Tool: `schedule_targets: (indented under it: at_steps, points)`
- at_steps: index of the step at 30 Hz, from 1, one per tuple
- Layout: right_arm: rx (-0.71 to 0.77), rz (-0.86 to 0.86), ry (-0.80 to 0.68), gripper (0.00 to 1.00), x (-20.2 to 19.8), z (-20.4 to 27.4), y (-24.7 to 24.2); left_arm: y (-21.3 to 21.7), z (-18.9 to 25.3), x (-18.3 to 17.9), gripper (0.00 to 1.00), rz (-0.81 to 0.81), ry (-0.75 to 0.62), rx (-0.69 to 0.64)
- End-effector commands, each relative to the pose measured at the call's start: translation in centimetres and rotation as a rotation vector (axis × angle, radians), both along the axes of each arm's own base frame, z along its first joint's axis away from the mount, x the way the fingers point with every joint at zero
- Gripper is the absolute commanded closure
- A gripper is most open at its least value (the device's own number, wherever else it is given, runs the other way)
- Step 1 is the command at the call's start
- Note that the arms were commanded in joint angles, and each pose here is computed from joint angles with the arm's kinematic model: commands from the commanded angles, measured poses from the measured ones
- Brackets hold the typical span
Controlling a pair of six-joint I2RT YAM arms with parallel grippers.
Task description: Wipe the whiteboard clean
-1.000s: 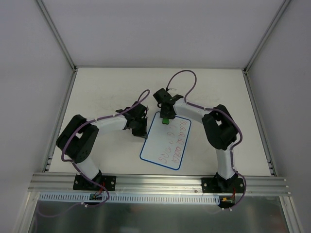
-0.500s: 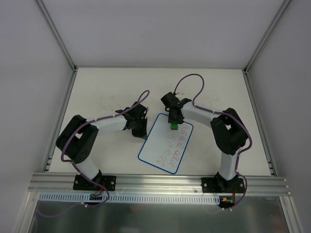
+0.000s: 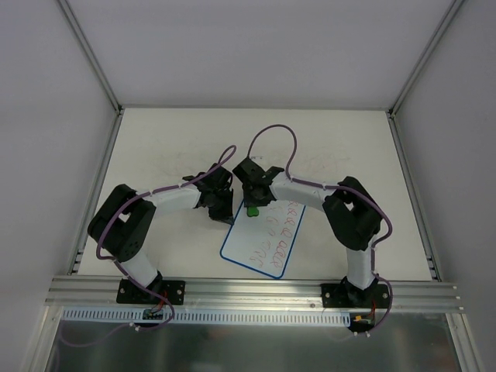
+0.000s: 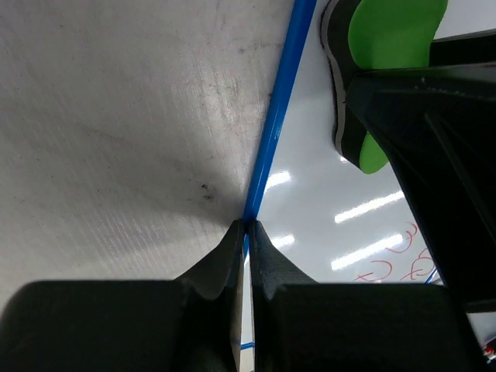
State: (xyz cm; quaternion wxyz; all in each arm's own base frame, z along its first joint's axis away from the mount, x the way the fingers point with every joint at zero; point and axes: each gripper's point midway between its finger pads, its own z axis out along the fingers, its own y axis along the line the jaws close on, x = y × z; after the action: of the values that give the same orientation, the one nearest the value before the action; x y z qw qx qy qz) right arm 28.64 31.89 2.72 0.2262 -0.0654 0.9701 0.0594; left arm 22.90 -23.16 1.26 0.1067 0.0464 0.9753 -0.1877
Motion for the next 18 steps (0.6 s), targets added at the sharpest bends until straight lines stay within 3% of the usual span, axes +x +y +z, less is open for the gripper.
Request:
schedule_targets:
  at_steps: [1,9,13,18]
  points:
    - [-0.106,-0.098,0.074,1.00,-1.3,-2.1,-5.1,3.9,-3.3,-3.3,1.00,-0.001,0.110,0.179]
    - [-0.180,-0.322,0.108,1.00,-2.3,-3.0,-15.3,4.0,-3.3,-3.3,1.00,-0.002,0.110,0.180]
    - [-0.175,-0.348,0.111,1.00,-2.3,-2.8,-16.8,4.0,-3.2,-3.3,1.00,-0.001,0.110,0.177]
    - [-0.102,-0.288,0.134,1.00,-2.3,-2.9,-14.9,3.8,-3.1,-3.3,1.00,-0.001,0.108,0.170]
